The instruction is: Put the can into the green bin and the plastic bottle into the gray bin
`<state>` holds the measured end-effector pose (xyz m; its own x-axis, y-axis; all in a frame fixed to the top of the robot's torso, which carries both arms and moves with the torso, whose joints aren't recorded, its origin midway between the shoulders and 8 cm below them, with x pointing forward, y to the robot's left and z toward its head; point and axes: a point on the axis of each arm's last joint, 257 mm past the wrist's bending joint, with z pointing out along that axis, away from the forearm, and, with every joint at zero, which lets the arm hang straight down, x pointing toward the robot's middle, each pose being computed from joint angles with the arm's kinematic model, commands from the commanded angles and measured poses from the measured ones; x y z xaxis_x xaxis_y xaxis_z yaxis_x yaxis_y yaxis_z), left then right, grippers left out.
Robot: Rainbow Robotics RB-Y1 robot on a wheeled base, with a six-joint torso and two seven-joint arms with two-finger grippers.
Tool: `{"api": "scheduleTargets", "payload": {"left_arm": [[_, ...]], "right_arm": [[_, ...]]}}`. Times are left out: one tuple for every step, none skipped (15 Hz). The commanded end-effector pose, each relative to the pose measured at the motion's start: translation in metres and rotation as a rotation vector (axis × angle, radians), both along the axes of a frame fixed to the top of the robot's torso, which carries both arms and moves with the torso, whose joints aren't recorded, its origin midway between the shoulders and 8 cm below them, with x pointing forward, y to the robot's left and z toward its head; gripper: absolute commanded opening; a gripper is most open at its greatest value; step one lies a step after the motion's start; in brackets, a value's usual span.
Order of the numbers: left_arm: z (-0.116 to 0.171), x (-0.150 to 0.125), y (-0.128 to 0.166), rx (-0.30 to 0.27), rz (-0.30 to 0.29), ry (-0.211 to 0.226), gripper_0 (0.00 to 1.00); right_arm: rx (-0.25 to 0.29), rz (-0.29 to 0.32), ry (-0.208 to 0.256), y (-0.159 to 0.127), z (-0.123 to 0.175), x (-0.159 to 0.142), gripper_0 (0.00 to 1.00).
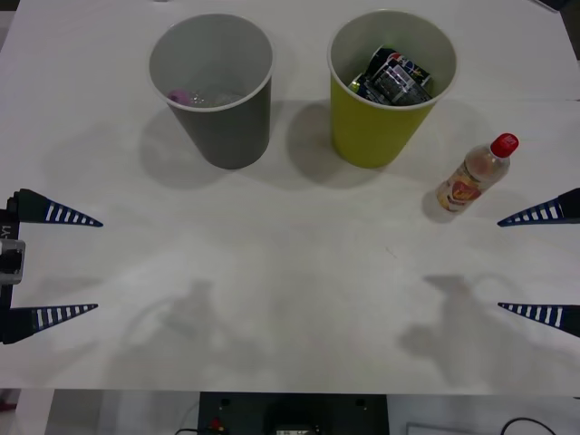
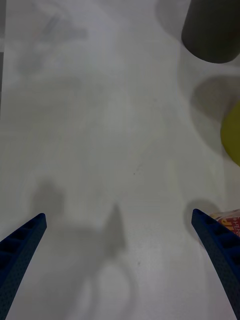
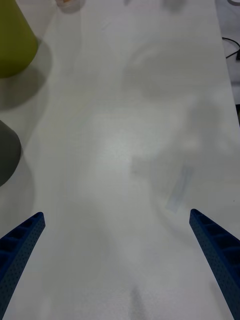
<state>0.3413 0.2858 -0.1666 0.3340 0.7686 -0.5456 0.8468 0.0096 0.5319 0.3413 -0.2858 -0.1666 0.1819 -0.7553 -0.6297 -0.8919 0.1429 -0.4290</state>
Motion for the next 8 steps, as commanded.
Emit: {"api": "scheduleTargets", "payload": {"left_arm": [[0.000, 0.000, 0.000, 0.000, 0.000, 0.000, 1.00], [0.000, 0.000, 0.000, 0.000, 0.000, 0.000, 1.00], [0.000, 0.000, 0.000, 0.000, 0.000, 0.000, 1.00], [0.000, 0.000, 0.000, 0.000, 0.000, 0.000, 1.00], [0.000, 0.000, 0.000, 0.000, 0.000, 0.000, 1.00], [0.000, 0.000, 0.000, 0.000, 0.000, 0.000, 1.00], [0.000, 0.000, 0.000, 0.000, 0.000, 0.000, 1.00], [0.000, 0.000, 0.000, 0.000, 0.000, 0.000, 1.00]], "right_arm": [[0.000, 0.000, 0.000, 0.000, 0.000, 0.000, 1.00], [0.035, -0.003, 0.021, 0.007, -0.008, -0.006, 1.00], [0.043, -0.004, 0.013, 0.008, -0.005, -0.006, 1.00], [0.047, -0.003, 0.000, 0.011, -0.002, -0.005, 1.00], [0.049, -0.005, -0.010, 0.012, 0.000, -0.003, 1.00], [0.055, -0.012, -0.017, 0.012, 0.002, -0.001, 1.00], [0.065, -0.023, -0.013, 0.012, 0.001, -0.001, 1.00], [0.077, -0.032, -0.012, 0.013, 0.002, -0.002, 1.00]]}}
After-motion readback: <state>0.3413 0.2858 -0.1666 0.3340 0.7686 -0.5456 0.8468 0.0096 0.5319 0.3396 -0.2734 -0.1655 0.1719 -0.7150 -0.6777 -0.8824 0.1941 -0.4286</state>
